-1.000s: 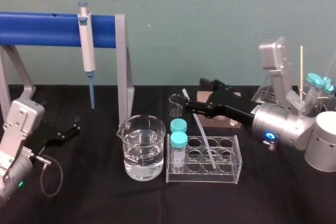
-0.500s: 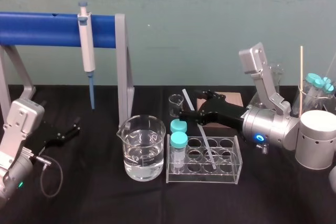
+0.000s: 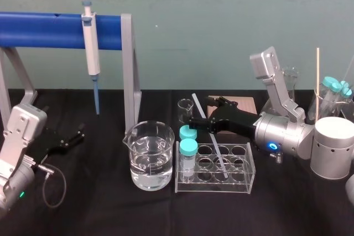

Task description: Pick up the stirring rod with one hand, then place it down.

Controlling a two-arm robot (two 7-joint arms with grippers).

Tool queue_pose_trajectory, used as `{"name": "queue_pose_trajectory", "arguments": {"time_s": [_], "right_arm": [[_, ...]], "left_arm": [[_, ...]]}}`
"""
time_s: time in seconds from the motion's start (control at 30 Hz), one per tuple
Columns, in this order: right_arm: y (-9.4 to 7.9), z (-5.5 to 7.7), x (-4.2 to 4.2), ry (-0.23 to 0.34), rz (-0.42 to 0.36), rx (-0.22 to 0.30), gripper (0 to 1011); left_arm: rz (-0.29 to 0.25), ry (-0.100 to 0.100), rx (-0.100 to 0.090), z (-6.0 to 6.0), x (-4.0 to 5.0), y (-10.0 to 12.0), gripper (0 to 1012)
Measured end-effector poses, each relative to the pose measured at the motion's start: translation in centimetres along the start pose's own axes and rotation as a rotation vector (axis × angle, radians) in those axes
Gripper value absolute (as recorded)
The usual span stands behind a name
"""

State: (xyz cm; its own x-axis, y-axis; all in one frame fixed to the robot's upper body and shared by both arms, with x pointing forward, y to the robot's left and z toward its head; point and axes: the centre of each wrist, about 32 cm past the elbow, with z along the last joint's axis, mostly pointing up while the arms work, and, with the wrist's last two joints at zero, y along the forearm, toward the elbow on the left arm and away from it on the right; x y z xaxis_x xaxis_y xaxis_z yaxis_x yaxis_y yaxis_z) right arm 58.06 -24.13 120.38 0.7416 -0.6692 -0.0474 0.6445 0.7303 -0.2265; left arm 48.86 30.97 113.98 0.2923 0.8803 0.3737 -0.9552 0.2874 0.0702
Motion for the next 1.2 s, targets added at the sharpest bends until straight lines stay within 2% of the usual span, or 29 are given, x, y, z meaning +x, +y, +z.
{"name": "queue_pose_trajectory", "arguments": {"time_s": [0.07,0.27,0.37,0.4,0.6,0.63,0.7,0.9,0.97,1.0,1.13,1.2], "right_arm": [[0.0,0.01,0.0,0.001,0.0,0.001,997],[0.01,0.01,0.0,0.003,0.001,0.002,886],[0.01,0.02,0.0,0.003,0.0,0.002,799],[0.01,0.01,0.01,0.003,0.0,0.002,743],[0.0,0.02,0.01,0.004,0.0,0.003,595],[0.0,0.02,0.02,0.004,0.0,0.003,526],[0.0,0.02,0.02,0.004,0.0,0.003,486],[-0.01,0.03,0.03,0.005,0.0,0.003,262],[-0.01,0.02,0.03,0.005,0.0,0.003,223],[-0.01,0.03,0.03,0.005,0.0,0.003,164],[-0.01,0.02,0.03,0.005,0.0,0.003,71],[-0.01,0.02,0.03,0.006,0.0,0.003,70]], "left_arm": [[0.0,0.0,0.0,0.0,0.0,0.0,1000],[0.0,0.0,0.0,0.0,0.0,0.0,1000],[0.0,0.0,0.0,0.0,0.0,0.0,1000],[0.0,0.0,0.0,0.0,0.0,0.0,1000],[0.0,0.0,0.0,0.0,0.0,0.0,1000],[0.0,0.0,0.0,0.0,0.0,0.0,1000],[0.0,0.0,0.0,0.0,0.0,0.0,1000],[0.0,0.0,0.0,0.0,0.0,0.0,1000],[0.0,0.0,0.0,0.0,0.0,0.0,1000],[0.0,0.0,0.0,0.0,0.0,0.0,1000],[0.0,0.0,0.0,0.0,0.0,0.0,1000],[0.0,0.0,0.0,0.0,0.0,0.0,1000]]}}
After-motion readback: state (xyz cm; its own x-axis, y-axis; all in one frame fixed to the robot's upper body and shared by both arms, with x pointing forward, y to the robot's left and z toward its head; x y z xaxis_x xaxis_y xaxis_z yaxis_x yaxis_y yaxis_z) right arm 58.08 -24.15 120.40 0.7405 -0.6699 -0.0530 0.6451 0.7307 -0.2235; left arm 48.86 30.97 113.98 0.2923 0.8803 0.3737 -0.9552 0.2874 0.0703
